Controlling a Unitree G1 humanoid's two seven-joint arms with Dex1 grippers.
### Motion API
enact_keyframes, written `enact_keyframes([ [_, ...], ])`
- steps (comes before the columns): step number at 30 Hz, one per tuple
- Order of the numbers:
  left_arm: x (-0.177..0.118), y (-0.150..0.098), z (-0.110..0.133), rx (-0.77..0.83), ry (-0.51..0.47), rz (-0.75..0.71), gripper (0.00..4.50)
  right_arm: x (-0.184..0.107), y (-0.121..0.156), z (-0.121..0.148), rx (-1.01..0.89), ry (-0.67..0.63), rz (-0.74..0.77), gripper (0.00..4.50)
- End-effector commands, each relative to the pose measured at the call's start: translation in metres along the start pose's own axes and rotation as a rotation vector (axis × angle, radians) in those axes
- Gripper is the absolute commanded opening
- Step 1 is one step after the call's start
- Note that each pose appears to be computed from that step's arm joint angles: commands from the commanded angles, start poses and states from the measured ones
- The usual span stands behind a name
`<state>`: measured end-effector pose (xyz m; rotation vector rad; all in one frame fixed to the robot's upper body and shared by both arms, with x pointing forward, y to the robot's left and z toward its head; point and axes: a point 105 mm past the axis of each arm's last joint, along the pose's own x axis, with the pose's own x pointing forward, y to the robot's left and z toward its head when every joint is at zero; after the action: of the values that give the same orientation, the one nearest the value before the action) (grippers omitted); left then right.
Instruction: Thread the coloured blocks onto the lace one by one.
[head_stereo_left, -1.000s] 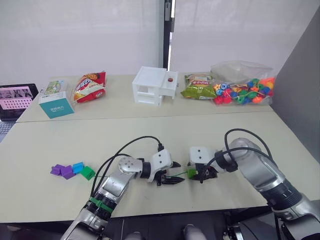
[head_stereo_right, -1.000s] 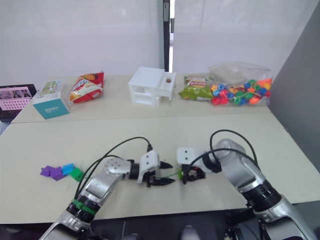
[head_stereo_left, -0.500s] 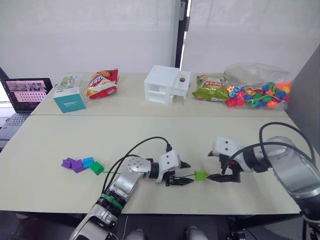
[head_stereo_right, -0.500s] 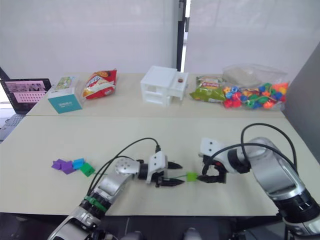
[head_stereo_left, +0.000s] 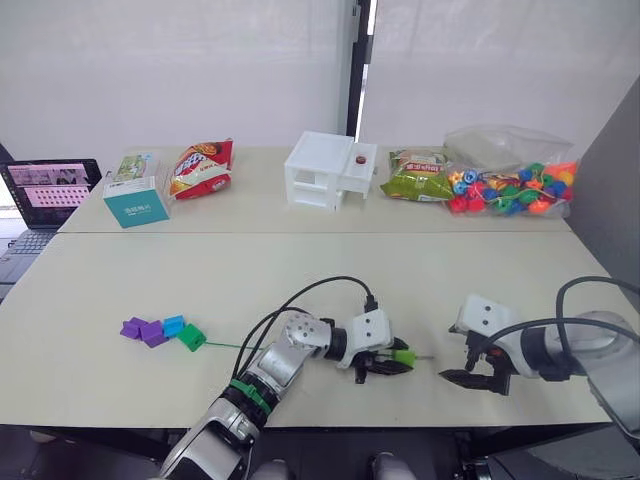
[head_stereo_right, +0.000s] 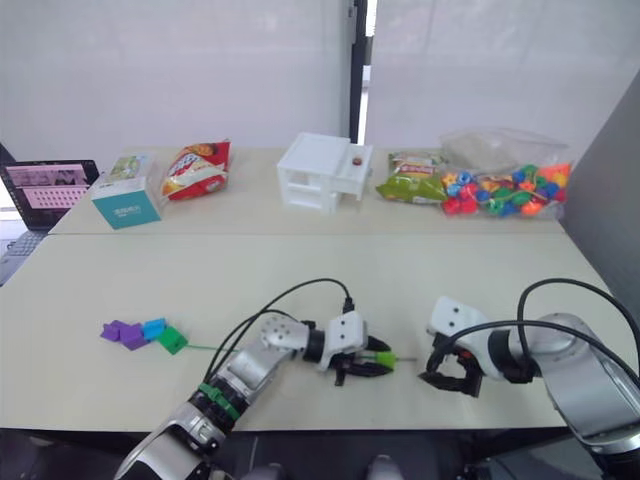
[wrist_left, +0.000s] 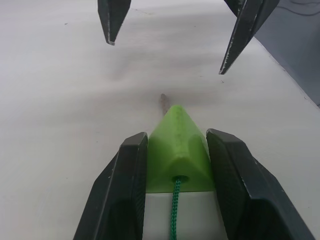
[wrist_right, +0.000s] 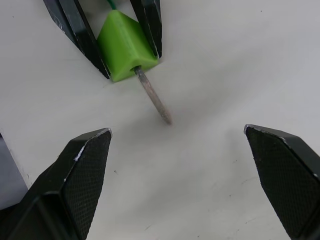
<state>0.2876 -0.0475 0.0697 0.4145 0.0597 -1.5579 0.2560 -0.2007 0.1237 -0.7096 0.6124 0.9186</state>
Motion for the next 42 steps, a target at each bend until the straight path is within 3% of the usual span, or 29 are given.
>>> enact_keyframes([
  [1, -0.002, 0.0, -0.004, 0.019, 0.044, 0.002, 1.32, 0.004, 0.001, 0.003, -0.058, -0.012, 0.012, 4.5],
  [12, -0.004, 0.003, -0.005, 0.005, 0.049, 0.027, 1.32, 0.035, -0.006, 0.01, -0.124, -0.013, 0.133, 4.5],
  [13, -0.005, 0.003, -0.005, 0.004, 0.05, 0.028, 1.32, 0.036, -0.004, 0.008, -0.112, 0.002, 0.159, 3.97],
  [25, -0.024, 0.009, -0.014, 0.016, 0.086, 0.092, 1.32, 0.042, 0.011, 0.007, -0.124, -0.011, 0.257, 0.0],
  [29, -0.048, 0.011, -0.016, 0.03, 0.112, 0.135, 1.32, 0.044, 0.012, 0.012, -0.146, -0.025, 0.262, 0.0],
  [34, -0.102, 0.006, -0.023, 0.027, 0.166, 0.158, 1.32, 0.047, 0.011, 0.022, -0.175, -0.045, 0.277, 0.0],
  [37, -0.179, 0.003, -0.032, 0.023, 0.297, 0.212, 1.32, 0.051, 0.007, 0.031, -0.209, -0.059, 0.284, 0.0],
  [42, -0.249, -0.006, -0.026, 0.049, 0.412, 0.243, 1.32, 0.056, 0.007, 0.041, -0.233, -0.086, 0.304, 0.0],
])
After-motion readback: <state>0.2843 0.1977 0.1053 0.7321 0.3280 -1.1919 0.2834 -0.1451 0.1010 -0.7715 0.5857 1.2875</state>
